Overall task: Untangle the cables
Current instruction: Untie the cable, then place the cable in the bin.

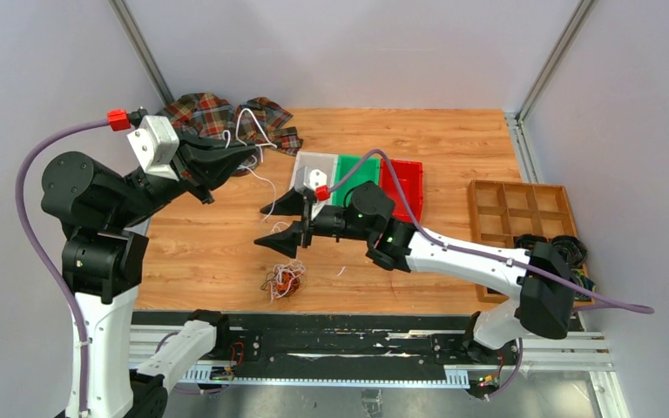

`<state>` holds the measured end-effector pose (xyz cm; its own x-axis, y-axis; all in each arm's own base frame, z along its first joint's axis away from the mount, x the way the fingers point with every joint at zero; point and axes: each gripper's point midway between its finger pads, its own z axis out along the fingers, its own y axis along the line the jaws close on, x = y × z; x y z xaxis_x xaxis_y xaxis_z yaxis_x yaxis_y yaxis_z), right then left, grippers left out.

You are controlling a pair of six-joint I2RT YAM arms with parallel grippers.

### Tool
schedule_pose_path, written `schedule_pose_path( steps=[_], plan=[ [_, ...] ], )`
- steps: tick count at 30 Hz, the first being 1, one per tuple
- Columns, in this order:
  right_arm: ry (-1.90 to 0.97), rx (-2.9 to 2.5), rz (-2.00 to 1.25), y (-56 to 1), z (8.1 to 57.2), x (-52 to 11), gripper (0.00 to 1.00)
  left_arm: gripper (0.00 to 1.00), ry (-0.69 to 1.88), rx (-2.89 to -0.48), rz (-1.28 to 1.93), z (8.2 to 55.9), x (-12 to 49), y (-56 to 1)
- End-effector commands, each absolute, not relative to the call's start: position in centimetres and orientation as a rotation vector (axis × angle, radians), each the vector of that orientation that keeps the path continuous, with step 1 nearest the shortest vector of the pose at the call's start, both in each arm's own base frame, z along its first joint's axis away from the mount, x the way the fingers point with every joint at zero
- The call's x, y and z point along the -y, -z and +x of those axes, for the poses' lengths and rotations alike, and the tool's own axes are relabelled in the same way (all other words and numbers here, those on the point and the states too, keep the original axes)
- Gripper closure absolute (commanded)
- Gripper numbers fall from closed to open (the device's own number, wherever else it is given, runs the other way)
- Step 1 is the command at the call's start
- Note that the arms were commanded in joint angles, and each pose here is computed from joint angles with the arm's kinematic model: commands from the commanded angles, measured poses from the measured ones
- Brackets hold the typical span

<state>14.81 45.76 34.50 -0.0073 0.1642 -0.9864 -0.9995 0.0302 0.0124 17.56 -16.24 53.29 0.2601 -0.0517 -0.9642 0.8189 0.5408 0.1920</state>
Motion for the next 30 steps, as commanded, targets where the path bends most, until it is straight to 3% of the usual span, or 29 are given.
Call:
schedule_pose_path(
  steps=[1,5,13,17,23,28,30],
  plan=[
    [-1.245,-1.061,-1.08,-35.9,14.7,-47.5,0.42,0.99,0.692,-1.132,0.819,17.2,16.4,-54.2],
    [-1.244,-1.088,-1.061,-35.9,15.0,-47.6,0.97,0.99,0.682,-1.138,0.817,17.3,16.3,-54.0],
    [-1.107,-1.213,-0.742,-37.6,21.8,-40.2,0.99,0.97,0.691,-1.253,0.746,18.5,15.8,-50.2],
    [-1.044,-1.248,-0.571,-38.7,25.0,-34.9,0.99,0.8,0.778,-1.417,0.778,18.6,16.4,-44.5],
    [-0.966,-1.301,-0.385,-39.8,28.6,-28.9,0.99,0.41,0.805,-1.554,0.958,17.3,17.2,-38.7],
    [-0.88,-1.288,-0.287,-41.8,30.9,-24.5,1.0,0.01,0.779,-1.607,1.071,16.4,17.3,-36.5],
    [-0.843,-1.282,-0.281,-42.6,31.4,-23.3,0.99,0.02,0.742,-1.631,1.089,16.4,16.9,-35.6]
  ],
)
